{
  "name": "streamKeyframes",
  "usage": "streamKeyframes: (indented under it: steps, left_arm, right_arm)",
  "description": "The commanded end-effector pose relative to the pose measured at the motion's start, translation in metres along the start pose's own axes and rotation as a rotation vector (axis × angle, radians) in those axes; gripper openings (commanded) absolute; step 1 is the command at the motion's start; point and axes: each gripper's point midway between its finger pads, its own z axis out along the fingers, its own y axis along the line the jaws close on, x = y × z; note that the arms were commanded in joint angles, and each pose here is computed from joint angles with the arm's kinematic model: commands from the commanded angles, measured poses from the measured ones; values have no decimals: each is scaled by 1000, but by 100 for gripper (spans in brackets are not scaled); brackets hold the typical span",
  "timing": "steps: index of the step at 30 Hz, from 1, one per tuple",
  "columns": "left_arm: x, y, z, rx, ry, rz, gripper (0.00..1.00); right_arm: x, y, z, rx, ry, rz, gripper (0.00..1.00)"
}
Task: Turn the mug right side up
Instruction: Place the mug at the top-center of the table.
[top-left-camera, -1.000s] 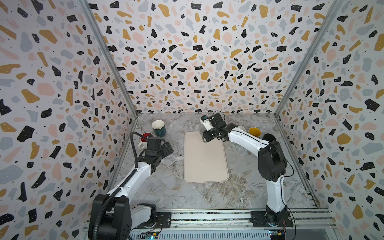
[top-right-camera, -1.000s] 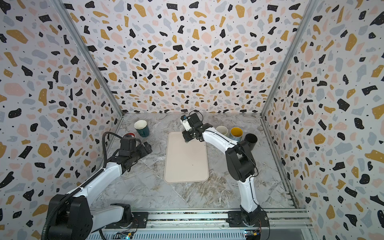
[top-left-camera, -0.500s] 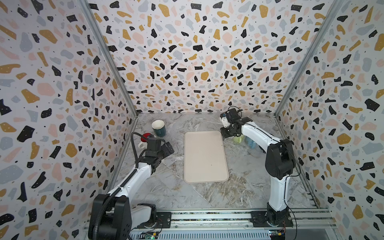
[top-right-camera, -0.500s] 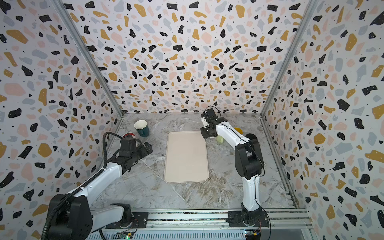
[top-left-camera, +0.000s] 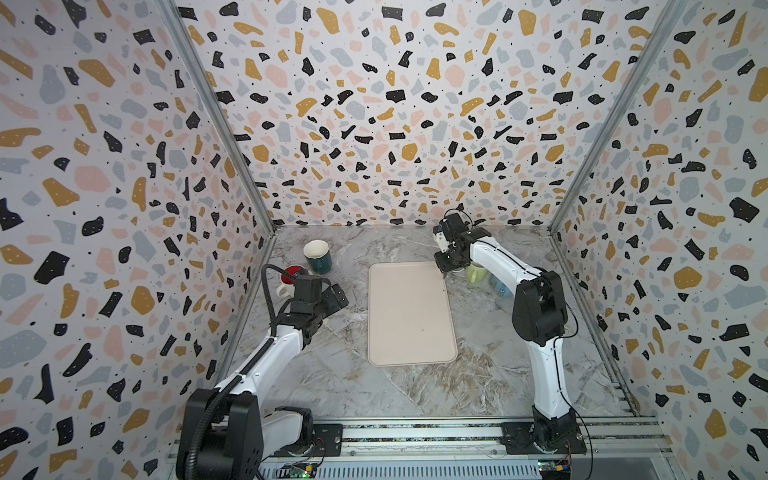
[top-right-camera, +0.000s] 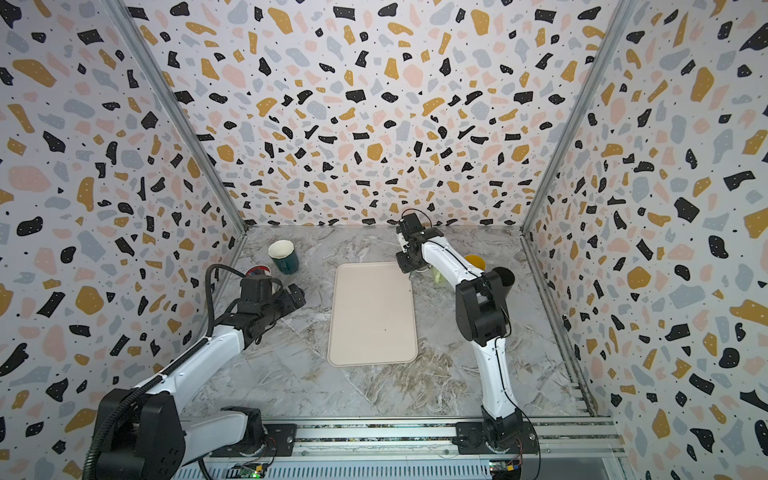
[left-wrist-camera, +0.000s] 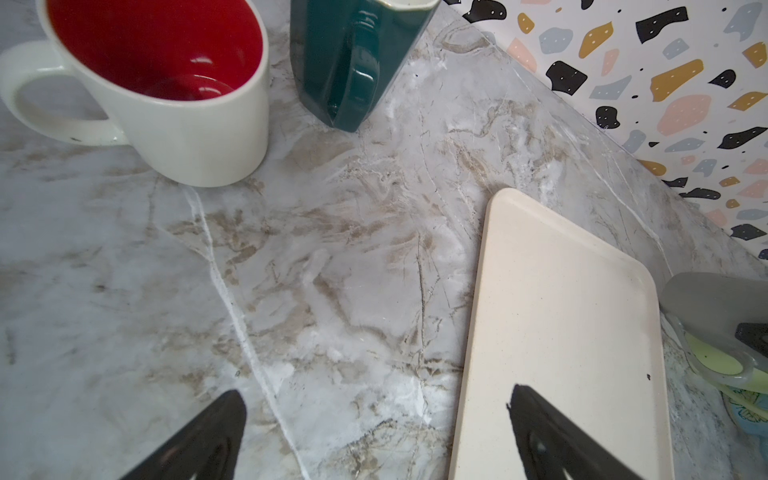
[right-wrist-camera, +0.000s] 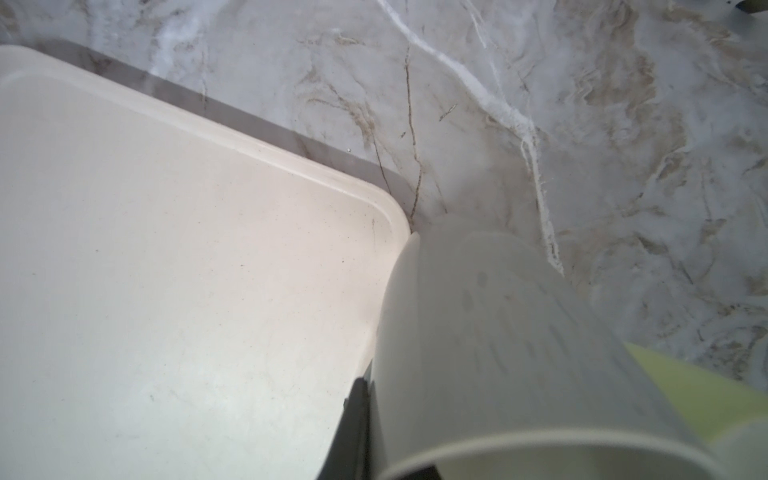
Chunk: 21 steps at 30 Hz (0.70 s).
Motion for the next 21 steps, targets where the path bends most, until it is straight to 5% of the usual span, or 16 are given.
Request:
streamKeyframes:
  steps: [1, 9, 16, 21]
  left_arm:
    - [-15, -8, -7, 29, -50, 5, 100]
    - [-14, -7, -5, 31, -45, 2, 100]
    - [-12, -8, -4, 38, -40, 1, 100]
    - [-12, -8, -4, 38, -38, 2, 100]
  right_arm:
    - [-10, -5, -18, 19, -16, -10, 0]
    - [-15, -7, -15, 35, -10, -9, 0]
    - [-23, -6, -10, 31, -8, -11, 23]
    - [-26, -8, -5, 40, -2, -14, 23]
